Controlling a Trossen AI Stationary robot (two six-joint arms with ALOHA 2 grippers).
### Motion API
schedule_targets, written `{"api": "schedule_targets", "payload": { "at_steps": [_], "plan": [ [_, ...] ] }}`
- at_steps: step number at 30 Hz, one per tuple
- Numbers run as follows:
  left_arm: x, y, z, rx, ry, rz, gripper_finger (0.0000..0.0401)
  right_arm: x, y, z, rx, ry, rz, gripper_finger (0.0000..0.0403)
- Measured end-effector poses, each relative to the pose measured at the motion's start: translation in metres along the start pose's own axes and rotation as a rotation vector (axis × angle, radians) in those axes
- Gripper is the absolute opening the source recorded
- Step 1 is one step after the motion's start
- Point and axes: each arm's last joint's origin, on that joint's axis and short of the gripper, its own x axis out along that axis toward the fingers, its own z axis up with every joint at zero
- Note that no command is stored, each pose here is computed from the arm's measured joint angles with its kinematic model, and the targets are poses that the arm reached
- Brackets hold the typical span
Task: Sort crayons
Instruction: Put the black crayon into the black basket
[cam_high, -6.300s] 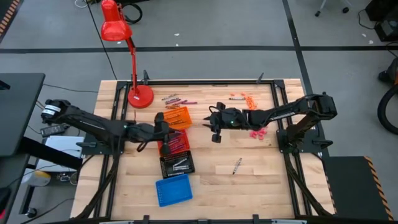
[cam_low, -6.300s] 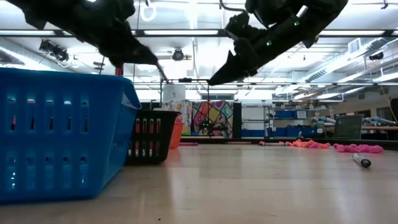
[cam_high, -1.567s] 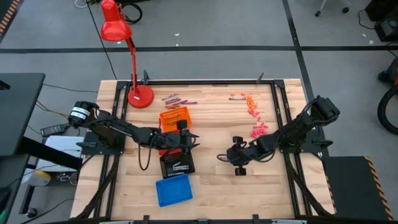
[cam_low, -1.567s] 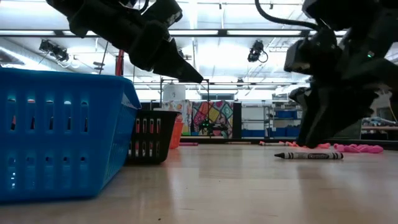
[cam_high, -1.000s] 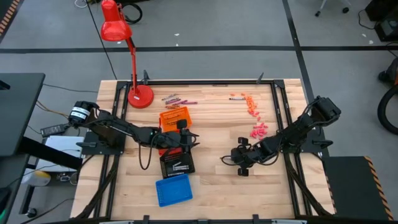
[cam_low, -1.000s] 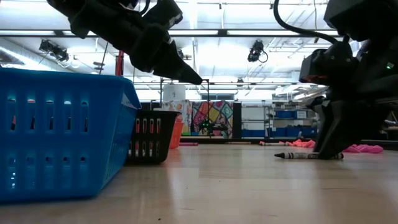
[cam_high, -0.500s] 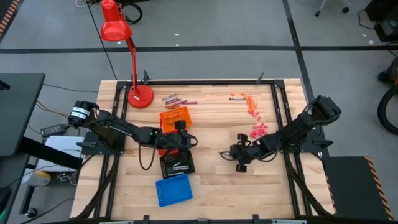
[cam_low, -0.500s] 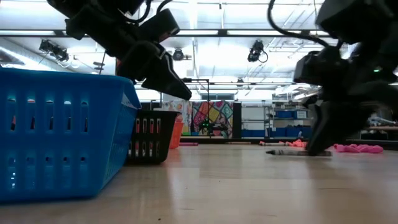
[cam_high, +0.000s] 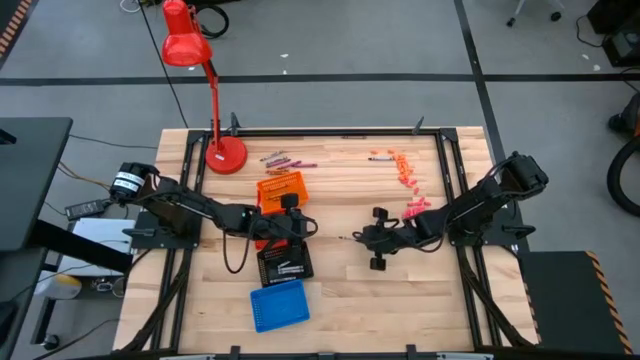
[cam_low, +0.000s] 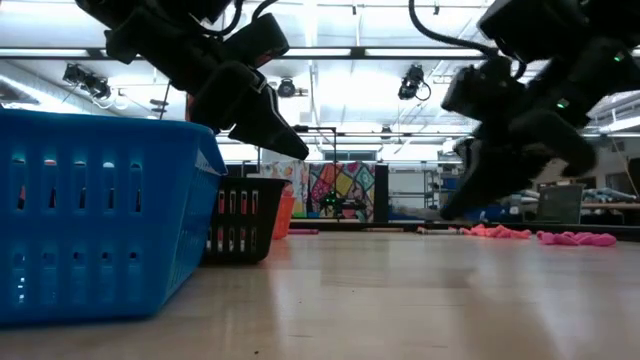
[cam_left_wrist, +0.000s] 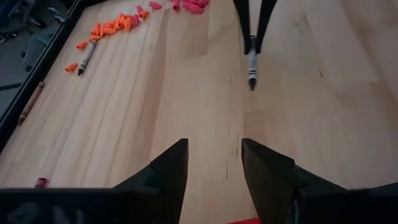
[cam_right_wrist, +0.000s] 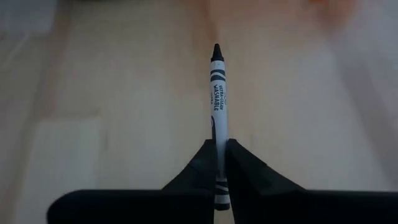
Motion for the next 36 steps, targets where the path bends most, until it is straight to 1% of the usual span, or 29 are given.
{"api": "schedule_targets", "payload": {
  "at_steps": [7,11,15,18,27,33,36],
  "plan": [
    [0.0,0.0,0.002,-0.009,-0.019,0.002,0.0162,0.0,-0.003,0.019,-0.034,-0.179,-0.061,0.0028],
    [0.0,0.001,0.007,-0.024,-0.07,0.003,0.0162,-0.003,-0.002,0.03,-0.071,-0.292,-0.069,0.0028],
    [0.0,0.002,0.013,-0.027,-0.133,-0.043,0.0162,-0.007,-0.001,0.041,-0.113,-0.395,-0.078,0.0028],
    [0.0,0.003,0.017,-0.028,-0.173,-0.05,0.0162,-0.009,-0.001,0.046,-0.134,-0.448,-0.095,0.0028],
    [-0.003,0.004,0.028,-0.014,-0.288,-0.044,0.0162,-0.017,0.005,0.054,-0.162,-0.548,-0.104,0.0028],
    [-0.005,0.004,0.033,-0.008,-0.354,-0.095,0.0162,-0.019,0.005,0.056,-0.164,-0.575,-0.119,0.0028],
    [-0.006,0.004,0.036,-0.009,-0.381,-0.093,0.0162,-0.02,0.005,0.058,-0.164,-0.597,-0.12,0.0028]
  ]
}}
